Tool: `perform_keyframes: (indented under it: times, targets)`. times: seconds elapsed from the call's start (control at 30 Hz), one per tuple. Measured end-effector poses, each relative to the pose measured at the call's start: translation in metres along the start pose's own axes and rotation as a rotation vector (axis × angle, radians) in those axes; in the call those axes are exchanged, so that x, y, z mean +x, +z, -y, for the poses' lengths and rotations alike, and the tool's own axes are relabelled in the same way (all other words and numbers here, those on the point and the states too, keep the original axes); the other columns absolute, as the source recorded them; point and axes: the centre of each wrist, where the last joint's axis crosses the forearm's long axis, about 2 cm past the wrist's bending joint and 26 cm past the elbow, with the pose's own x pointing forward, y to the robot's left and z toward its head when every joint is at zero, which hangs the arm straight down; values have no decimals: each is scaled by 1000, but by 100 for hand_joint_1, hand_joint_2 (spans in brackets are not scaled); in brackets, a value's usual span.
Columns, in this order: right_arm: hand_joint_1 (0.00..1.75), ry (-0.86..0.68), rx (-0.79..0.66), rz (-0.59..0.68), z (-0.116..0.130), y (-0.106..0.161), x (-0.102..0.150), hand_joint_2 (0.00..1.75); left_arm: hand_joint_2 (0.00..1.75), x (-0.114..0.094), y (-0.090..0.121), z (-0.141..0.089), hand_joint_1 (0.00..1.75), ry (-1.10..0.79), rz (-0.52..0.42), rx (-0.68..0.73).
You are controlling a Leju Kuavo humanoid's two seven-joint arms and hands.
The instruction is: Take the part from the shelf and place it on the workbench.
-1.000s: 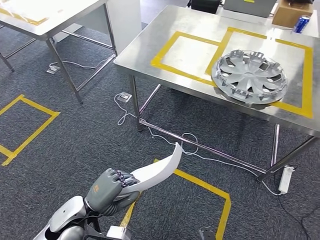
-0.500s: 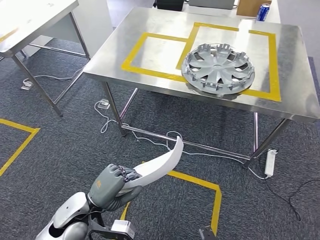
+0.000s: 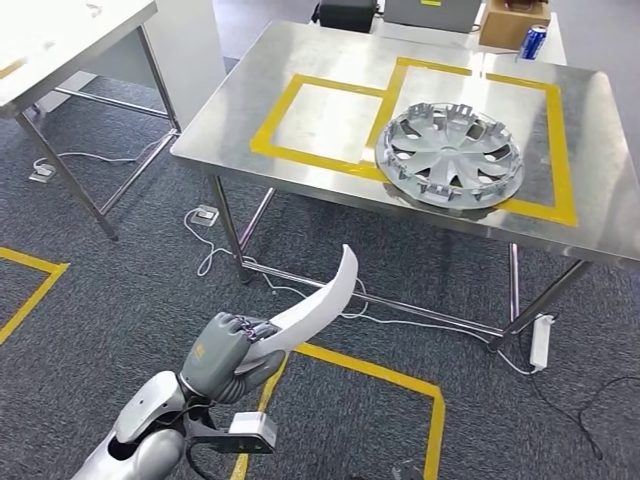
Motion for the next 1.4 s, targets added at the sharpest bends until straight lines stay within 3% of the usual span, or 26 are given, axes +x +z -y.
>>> perform_keyframes:
  times: [0.27, 0.7, 1.13, 1.4]
  targets:
    - [0, -4, -5, 1, 0, 0, 1, 175, 175, -8, -15, -2, 175, -28, -47, 57]
    - [0, -23, 9, -16, -9, 2, -5, 175, 175, -14, -17, 2, 175, -23, -119, 106]
    - [0, -59, 24, -52, -7, 1, -4, 175, 175, -14, -32, 7, 175, -6, -150, 122]
    - [0, -66, 50, -49, -4, 0, 1, 175, 175, -15, -50, 12, 175, 33, -115, 73]
